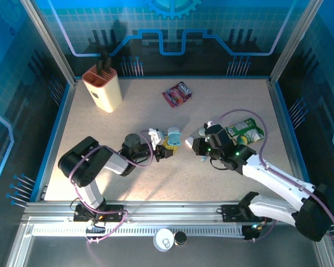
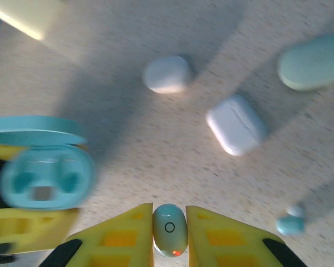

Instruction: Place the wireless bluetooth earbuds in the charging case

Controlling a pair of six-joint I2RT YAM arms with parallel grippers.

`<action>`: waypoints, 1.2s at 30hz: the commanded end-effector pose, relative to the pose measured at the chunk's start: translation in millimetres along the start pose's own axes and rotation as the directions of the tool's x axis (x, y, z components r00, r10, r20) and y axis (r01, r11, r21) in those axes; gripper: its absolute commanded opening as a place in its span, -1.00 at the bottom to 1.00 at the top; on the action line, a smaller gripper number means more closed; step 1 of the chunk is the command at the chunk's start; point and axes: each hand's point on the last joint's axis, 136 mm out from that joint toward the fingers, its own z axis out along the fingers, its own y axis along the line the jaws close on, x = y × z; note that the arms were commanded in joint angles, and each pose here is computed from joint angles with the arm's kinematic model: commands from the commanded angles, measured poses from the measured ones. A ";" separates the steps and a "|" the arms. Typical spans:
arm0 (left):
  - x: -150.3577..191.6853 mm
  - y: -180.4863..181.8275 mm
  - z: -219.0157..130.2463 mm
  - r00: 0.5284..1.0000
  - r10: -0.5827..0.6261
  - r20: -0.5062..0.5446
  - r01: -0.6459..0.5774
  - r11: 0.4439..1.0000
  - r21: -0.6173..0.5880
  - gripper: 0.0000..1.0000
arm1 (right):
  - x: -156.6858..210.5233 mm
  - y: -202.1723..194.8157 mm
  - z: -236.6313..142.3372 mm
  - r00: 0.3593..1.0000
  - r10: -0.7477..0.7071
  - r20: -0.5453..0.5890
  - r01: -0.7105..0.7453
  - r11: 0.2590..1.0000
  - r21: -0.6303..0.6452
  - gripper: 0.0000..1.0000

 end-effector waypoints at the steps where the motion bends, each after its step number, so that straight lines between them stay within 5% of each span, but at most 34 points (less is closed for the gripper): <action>1: -14.5 2.5 10.4 0.993 0.108 0.046 -0.106 0.994 -0.027 -0.41 | -12.0 40.7 -5.5 0.996 -0.064 0.062 0.075 0.979 -0.187 -0.63; 14: -9.1 -7.0 21.7 0.992 0.128 0.020 -0.128 0.992 -0.009 -0.40 | -10.6 84.5 10.1 0.989 -0.140 0.048 0.147 0.946 -0.289 -0.62; 36: -11.0 -15.0 20.1 0.990 0.140 0.031 -0.140 0.990 0.009 -0.40 | -10.0 76.1 26.5 0.992 -0.118 0.046 0.125 0.965 -0.228 -0.64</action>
